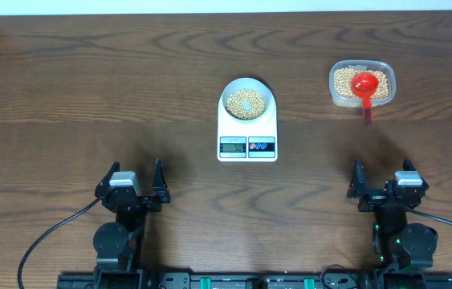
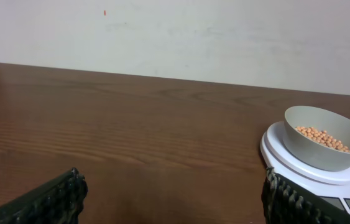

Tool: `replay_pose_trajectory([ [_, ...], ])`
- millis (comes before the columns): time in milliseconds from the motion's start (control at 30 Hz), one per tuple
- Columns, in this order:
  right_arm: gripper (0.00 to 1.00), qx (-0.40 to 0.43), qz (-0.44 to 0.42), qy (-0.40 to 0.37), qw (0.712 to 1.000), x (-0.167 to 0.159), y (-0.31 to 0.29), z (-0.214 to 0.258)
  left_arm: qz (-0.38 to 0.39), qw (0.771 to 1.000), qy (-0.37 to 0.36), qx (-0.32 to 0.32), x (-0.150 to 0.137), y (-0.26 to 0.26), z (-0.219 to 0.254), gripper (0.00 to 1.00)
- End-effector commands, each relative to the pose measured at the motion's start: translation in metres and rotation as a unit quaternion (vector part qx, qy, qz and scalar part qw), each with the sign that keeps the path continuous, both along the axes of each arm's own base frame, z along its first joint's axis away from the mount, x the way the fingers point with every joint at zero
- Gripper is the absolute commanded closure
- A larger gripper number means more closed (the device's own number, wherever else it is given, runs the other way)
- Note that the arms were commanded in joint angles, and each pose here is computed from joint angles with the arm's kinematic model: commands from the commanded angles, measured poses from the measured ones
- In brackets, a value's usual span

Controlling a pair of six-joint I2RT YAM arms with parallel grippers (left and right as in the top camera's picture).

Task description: Scoop item into bowl and weigh 50g on scale

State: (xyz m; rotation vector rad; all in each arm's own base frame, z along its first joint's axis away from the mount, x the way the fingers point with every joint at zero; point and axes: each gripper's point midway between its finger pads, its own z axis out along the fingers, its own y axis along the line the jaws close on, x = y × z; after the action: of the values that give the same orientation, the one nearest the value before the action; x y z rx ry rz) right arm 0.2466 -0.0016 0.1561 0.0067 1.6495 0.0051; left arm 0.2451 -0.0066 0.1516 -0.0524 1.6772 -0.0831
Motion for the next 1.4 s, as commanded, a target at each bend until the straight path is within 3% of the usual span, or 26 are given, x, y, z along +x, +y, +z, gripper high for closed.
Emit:
replay_pose_trajectory([
  [0, 0.01, -0.008, 0.002, -0.001, 1.0, 0.0, 0.001, 0.0, 0.017, 0.999, 0.027, 0.011, -0.001, 0.007, -0.016, 0.08],
  [1367, 0.01, -0.007, 0.003, 0.028, 1.0, 0.002, 0.002, -0.013, 0.017, 0.999, 0.027, 0.011, -0.001, 0.007, -0.016, 0.08],
])
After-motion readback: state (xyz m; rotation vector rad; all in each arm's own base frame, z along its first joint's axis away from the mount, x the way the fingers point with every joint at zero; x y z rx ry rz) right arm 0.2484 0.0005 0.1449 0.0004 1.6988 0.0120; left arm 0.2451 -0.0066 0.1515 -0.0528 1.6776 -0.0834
